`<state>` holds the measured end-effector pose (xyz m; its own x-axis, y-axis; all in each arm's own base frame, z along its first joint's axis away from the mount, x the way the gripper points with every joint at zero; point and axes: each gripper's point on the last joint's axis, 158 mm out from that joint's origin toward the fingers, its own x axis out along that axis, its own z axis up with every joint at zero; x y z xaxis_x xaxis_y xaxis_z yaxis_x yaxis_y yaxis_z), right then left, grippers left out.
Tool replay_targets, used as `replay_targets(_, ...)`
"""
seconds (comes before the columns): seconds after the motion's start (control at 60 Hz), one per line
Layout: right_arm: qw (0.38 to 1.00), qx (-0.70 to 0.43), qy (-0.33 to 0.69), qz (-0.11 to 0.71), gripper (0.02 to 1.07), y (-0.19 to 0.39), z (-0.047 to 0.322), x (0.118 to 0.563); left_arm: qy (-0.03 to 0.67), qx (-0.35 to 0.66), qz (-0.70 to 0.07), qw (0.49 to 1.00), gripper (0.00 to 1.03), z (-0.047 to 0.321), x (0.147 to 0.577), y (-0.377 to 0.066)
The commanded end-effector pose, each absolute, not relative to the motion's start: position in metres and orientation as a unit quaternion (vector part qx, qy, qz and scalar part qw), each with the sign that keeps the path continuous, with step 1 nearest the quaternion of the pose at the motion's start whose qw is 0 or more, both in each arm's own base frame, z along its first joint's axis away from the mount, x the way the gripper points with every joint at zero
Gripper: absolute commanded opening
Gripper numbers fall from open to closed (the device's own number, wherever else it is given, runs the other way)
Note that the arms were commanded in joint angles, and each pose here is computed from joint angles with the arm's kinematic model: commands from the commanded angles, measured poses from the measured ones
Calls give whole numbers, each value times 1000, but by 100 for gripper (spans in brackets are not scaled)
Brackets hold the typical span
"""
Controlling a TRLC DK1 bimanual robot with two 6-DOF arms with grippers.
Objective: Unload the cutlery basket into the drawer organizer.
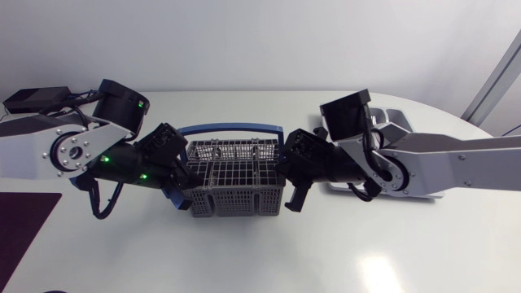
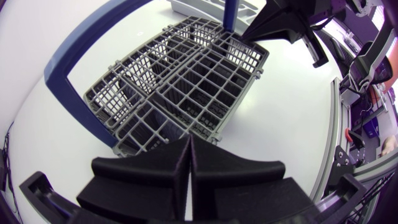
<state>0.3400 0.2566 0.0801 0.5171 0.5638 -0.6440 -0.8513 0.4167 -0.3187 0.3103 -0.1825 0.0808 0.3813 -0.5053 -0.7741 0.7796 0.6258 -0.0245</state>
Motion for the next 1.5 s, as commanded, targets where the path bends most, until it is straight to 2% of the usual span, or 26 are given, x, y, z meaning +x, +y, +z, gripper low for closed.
replay_targets(0.0,814,-314,235,429,7,250,79,337,387,182,-401,810,6,83,300,-181)
replay_targets(0.183,830,-308,194,423,7,243,125,325,357,183,-391,829,6,112,305,-174)
replay_targets(0.3,842,-304,188,403,7,228,135,335,348,182,-375,840,6,125,311,-161)
replay_targets(0.467,853,-284,202,389,7,206,128,366,348,186,-359,846,6,127,316,-144)
replay_targets(0.65,851,-248,206,414,7,208,123,389,359,191,-352,843,6,116,316,-132)
replay_targets(0.917,836,-223,212,454,7,239,115,405,378,191,-353,834,6,94,310,-128)
replay_targets(1.3,806,-211,254,490,7,257,70,413,393,191,-365,822,6,79,307,-135)
replay_targets(1.483,818,-207,238,481,7,248,90,415,391,192,-367,822,6,80,310,-138)
